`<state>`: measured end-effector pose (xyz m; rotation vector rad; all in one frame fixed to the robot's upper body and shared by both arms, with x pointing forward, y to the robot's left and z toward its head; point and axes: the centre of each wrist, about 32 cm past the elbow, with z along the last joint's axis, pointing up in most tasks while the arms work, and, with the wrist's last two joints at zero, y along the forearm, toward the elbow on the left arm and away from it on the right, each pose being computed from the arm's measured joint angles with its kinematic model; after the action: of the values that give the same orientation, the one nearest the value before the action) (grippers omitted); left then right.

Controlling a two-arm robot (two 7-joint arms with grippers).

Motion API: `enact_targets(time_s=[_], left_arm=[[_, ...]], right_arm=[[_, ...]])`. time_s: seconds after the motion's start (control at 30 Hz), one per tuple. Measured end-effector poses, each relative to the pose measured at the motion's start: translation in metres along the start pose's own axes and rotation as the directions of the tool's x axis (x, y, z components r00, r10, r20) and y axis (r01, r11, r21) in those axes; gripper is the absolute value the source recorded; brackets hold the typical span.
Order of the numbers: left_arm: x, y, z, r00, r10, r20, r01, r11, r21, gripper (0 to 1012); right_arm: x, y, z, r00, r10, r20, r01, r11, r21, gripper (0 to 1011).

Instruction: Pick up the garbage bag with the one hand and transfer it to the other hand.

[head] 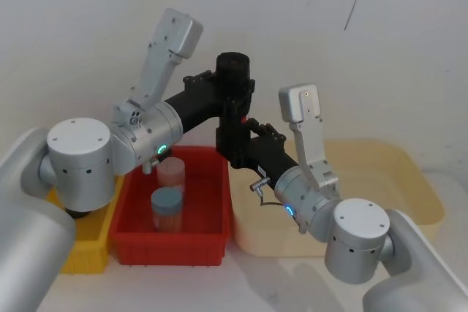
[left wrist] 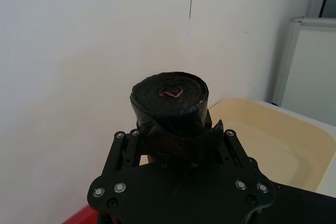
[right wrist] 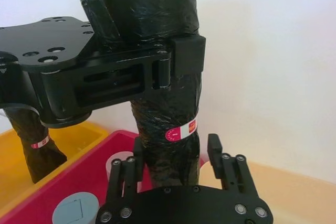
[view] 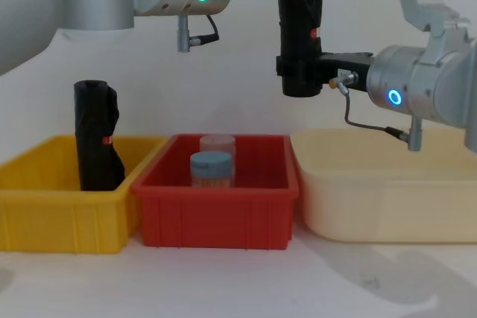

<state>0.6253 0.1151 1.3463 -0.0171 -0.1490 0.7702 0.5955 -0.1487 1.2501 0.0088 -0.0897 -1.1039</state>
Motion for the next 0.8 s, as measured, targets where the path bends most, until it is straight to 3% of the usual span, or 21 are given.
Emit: enact_targets(time_s=[0.27,0.47,0.8], left_arm=[[0.0,0.0,0.0,1.0,0.0,0.0,0.0,1.0,0.0,517],[0.0,0.0,0.0,1.0,0.0,0.0,0.0,1.0,0.0,517],[0.0001,0.0001,0.0,1.0,0.0,0.0,0.0,1.0,0.0,789]], right_arm=[[0.0007,0.0012,0.0001,1.0,-0.002,-0.001,0.002,1.0,0.0,501],[0.0011,0.0017,0.0002,1.0,-0.004,0.0,0.004,1.0,0.0,477],[0.0023,0.0007,0.0005,1.0,-0.011,-0.013,0.011,1.0,0.004,476]])
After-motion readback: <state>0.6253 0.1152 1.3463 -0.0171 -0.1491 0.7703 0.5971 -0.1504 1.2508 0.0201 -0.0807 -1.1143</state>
